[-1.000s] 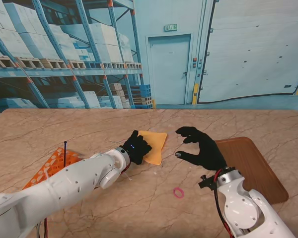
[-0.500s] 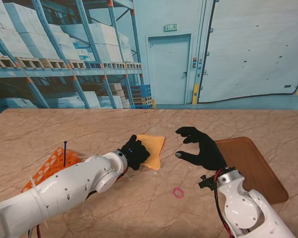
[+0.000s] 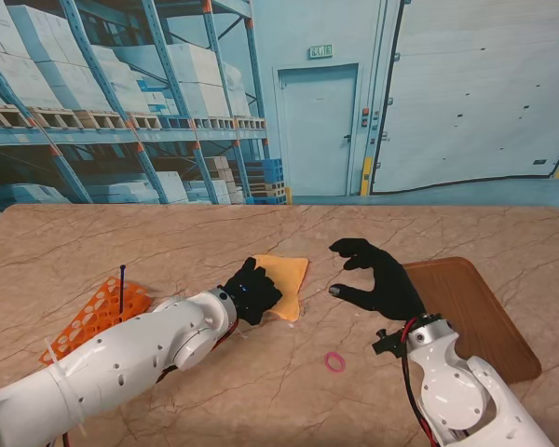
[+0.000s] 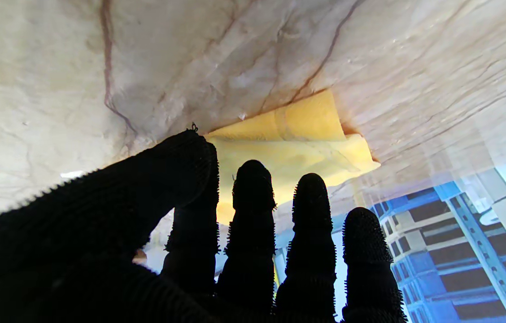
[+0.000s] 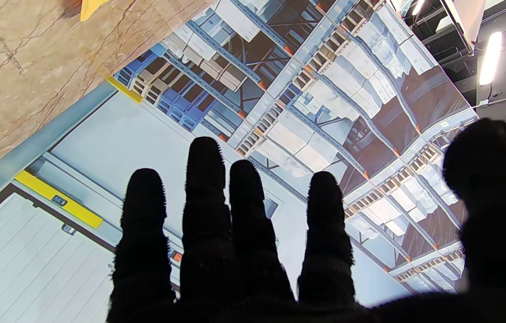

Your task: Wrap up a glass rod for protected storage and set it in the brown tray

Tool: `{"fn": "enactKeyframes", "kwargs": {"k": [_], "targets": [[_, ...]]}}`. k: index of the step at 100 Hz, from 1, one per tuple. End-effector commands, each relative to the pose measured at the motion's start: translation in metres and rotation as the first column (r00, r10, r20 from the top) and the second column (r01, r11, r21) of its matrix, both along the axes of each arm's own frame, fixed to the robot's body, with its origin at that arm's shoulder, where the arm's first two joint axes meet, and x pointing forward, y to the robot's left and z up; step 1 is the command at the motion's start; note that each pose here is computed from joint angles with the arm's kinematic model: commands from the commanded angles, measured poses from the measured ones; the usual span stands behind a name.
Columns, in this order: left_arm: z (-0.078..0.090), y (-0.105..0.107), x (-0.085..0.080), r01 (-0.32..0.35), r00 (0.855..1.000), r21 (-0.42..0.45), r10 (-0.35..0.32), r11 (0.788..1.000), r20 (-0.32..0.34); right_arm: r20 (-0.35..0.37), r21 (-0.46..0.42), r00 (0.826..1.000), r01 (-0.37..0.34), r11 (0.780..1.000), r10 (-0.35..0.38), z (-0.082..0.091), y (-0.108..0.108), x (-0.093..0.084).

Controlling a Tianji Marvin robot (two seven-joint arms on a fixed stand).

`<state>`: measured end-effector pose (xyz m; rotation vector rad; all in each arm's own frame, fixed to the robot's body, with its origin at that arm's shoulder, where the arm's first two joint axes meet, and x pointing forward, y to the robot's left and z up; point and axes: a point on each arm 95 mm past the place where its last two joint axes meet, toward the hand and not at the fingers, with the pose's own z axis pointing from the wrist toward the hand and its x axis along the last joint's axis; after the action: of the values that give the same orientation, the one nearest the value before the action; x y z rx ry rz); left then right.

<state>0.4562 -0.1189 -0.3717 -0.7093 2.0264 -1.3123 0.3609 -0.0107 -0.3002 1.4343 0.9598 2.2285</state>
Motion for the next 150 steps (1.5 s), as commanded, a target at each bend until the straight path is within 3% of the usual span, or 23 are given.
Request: {"fn": "enactKeyframes", "kwargs": {"k": [1,39,51,64,94,127,150], "targets": [[-0.003,-0.003,-0.002,-0.003,1.000,-0.020,0.003,1.000,0.016,0.002,0.008,1.000,-0.003,1.000,0.003,0.000,0.002,-0.002],[-0.008,0.001,0.002,0.036,0.997,0.091,-0.042,0.995,0.065,0.008,0.007,1.000,0.001,1.000,-0.001,0.000,0.001,-0.003],[-0.012,0.000,0.006,0.016,0.995,0.104,-0.026,0.994,0.096,0.009,0.007,1.000,0.002,1.000,-0.002,0.000,0.001,-0.002],[-0.017,-0.002,0.009,-0.022,0.997,0.092,0.016,0.996,0.073,0.009,0.009,1.000,0.005,1.000,-0.005,-0.001,0.000,-0.003],[-0.020,-0.005,0.010,-0.002,0.998,0.069,-0.002,0.998,0.060,0.012,0.010,1.000,0.008,1.000,-0.009,0.000,0.000,-0.003],[-0.005,-0.008,0.001,-0.012,1.000,-0.050,0.013,0.999,0.014,0.014,0.012,1.000,0.009,1.000,-0.010,0.000,-0.001,-0.004],[0.002,-0.007,-0.009,-0.019,0.998,-0.041,0.017,0.999,-0.065,0.015,0.013,1.000,0.010,1.000,-0.010,0.000,-0.001,-0.004]]}}
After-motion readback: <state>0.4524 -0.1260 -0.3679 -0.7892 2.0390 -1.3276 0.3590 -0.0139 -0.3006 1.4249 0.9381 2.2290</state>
